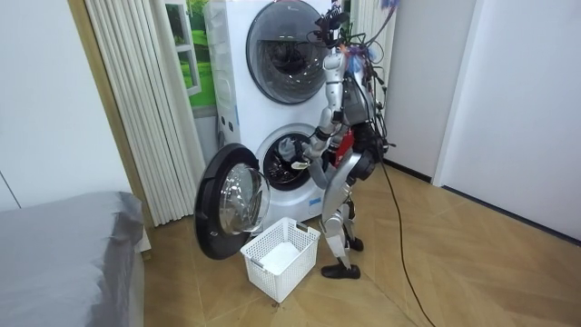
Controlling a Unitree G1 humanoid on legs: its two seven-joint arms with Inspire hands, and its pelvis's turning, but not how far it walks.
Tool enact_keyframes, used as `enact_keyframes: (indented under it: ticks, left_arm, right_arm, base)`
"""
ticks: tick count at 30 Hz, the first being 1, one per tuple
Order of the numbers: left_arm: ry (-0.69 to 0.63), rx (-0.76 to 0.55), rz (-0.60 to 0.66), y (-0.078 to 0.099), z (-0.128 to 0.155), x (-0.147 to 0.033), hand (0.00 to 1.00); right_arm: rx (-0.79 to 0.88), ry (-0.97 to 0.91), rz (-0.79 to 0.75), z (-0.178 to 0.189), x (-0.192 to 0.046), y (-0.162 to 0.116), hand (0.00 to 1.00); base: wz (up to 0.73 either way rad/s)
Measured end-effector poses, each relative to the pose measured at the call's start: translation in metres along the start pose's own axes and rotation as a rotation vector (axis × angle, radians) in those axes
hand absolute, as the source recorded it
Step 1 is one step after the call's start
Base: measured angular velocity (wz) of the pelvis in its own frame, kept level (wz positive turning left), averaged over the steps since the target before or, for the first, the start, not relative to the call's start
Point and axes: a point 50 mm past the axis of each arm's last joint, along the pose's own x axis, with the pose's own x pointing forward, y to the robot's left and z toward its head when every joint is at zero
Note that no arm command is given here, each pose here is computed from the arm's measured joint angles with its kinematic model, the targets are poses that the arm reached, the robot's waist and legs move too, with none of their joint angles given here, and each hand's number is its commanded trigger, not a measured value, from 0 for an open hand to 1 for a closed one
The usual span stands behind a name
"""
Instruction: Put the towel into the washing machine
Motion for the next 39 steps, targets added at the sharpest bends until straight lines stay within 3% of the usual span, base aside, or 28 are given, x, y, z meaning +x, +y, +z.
enact_keyframes:
  ticks: [11,21,32,39]
  left_arm:
    - [-0.084,-0.071,0.184,0.021,0.010,-0.009,0.00]
    - [-0.065,0.008,0.384,0.037,0.010,-0.018,0.00]
    - [-0.067,-0.021,0.556,0.051,-0.002,-0.032,0.00]
    - [-0.059,-0.018,0.586,0.054,-0.005,-0.036,0.00]
  right_arm:
    - [0.056,0.018,-0.084,-0.009,-0.002,-0.006,1.00]
    - [0.203,0.067,-0.135,-0.027,-0.006,-0.011,1.00]
    - [0.714,0.070,-0.250,-0.038,-0.010,-0.027,1.00]
    - [1.010,0.011,-0.304,-0.037,-0.013,-0.038,1.00]
  base:
    - [0.02]
    - [0.03]
    - [0.03]
    - [0.14]
